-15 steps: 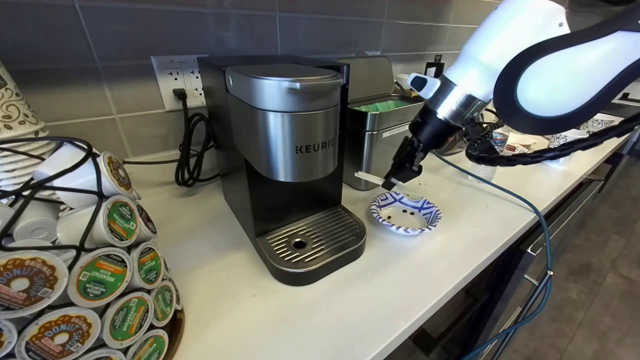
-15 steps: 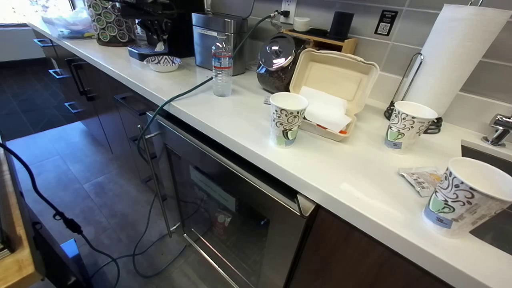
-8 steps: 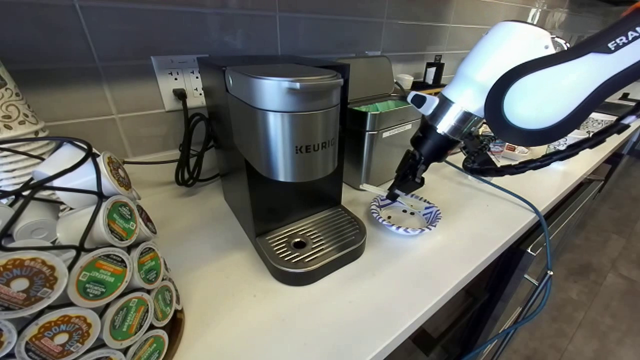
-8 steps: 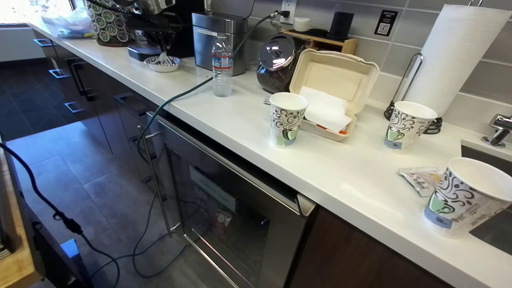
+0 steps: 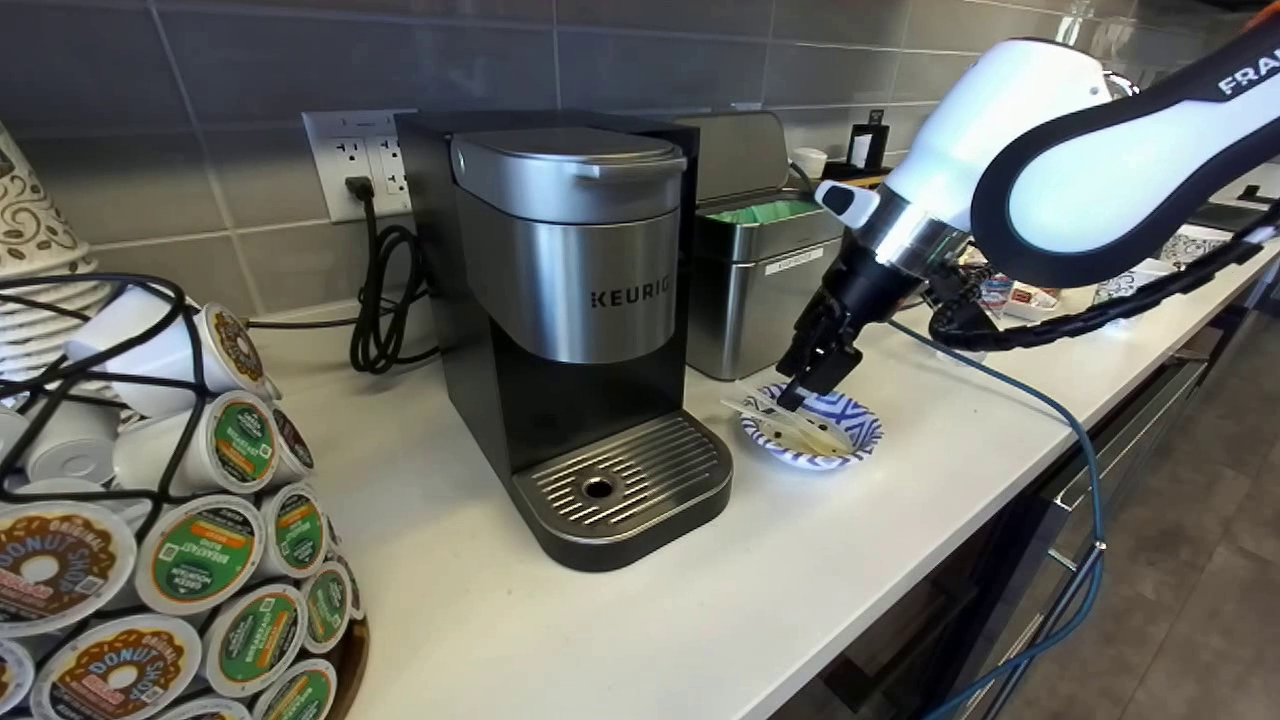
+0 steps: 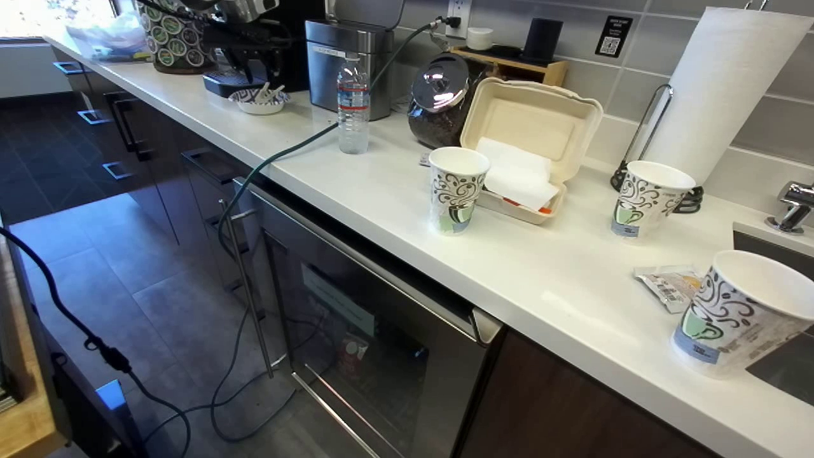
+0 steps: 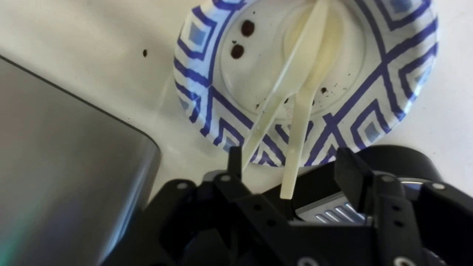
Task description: Pick up the spoons and place them on the plate
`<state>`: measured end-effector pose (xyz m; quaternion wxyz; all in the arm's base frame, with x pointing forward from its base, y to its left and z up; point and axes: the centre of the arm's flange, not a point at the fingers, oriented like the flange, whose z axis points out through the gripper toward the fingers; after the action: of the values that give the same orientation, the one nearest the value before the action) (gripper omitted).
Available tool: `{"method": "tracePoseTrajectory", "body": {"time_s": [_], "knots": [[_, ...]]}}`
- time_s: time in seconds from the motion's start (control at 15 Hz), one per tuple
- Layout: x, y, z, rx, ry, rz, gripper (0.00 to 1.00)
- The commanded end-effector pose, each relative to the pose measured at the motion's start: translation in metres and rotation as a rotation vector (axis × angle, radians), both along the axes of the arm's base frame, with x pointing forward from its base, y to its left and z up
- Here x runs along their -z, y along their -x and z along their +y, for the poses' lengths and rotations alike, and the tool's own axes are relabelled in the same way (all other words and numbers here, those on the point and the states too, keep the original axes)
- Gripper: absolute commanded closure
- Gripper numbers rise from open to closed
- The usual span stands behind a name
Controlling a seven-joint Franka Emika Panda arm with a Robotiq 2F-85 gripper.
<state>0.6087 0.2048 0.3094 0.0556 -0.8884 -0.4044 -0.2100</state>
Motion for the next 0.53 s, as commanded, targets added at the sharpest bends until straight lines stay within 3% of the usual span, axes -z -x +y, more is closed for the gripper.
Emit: {"method": "tracePoseTrajectory", "body": {"time_s": [0.0, 0.47], "knots": [[-0.033, 0.032, -0.018, -0.039, 0.101, 0.004, 0.02], [-0.079, 0.097, -0.076, 0.083, 0.168, -0.027, 0.0]]}}
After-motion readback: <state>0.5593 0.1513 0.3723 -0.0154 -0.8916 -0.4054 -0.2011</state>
